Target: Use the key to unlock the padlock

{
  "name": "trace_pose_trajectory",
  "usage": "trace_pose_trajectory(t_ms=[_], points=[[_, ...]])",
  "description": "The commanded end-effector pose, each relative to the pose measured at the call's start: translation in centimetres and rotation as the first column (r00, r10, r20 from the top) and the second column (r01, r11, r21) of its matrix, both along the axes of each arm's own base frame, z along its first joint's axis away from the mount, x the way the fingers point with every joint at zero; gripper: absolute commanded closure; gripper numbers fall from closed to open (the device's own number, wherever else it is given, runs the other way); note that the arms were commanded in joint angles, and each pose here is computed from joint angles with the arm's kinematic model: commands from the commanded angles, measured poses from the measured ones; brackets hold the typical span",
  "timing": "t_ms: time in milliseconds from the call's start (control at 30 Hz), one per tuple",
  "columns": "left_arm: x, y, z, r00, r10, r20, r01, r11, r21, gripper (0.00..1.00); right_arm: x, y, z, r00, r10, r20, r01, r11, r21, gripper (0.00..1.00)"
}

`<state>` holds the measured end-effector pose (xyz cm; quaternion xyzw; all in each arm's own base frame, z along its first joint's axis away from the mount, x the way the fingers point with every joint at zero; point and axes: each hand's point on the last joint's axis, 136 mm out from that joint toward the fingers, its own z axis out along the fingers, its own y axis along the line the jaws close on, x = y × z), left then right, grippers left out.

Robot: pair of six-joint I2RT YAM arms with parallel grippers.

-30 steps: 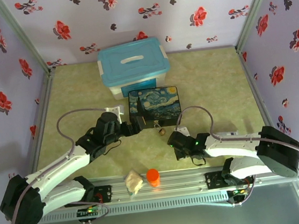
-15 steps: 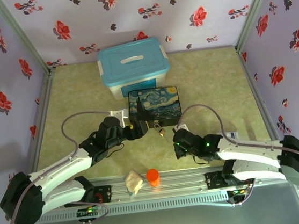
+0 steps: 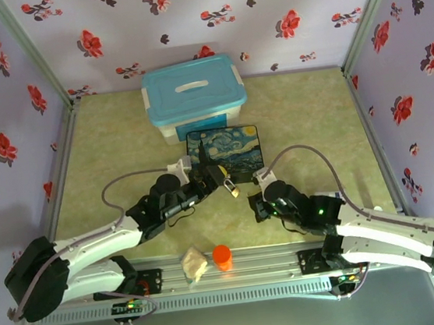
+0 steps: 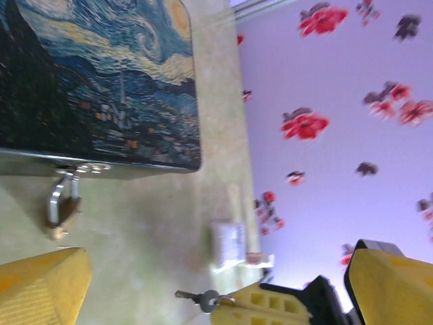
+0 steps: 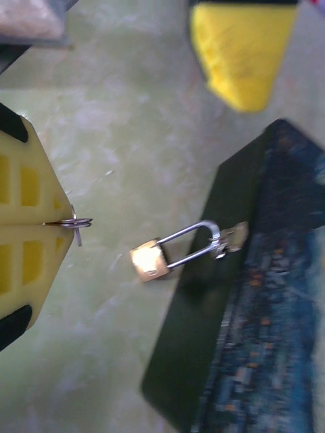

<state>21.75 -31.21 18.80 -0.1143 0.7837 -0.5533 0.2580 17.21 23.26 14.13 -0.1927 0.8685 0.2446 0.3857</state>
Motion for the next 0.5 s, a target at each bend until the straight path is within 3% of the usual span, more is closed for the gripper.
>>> trace_pose_trajectory(t_ms=[0, 300, 467], points=[[0.7, -0.2, 2.9, 0.992, 0.083, -0.096, -0.103, 0.969, -0.224, 0.00, 2.0, 1.8, 5.4, 0.988, -0.030, 0.152, 0.011, 0.992, 0.124, 1.00], [-0.8, -2.4, 2.0, 0.955, 0.038, -0.294, -0.141, 0.930, -0.338, 0.00, 3.2, 6.2, 7.8, 0.984, 0.010, 0.178, -0.051, 0.973, 0.225, 1.00], [-0.6, -2.5, 2.2, 0.947, 0.056, -0.316, -0.189, 0.893, -0.409, 0.00, 3.1, 8.3, 7.9, 0.984, 0.060, 0.168, -0.102, 0.962, 0.252, 1.00]])
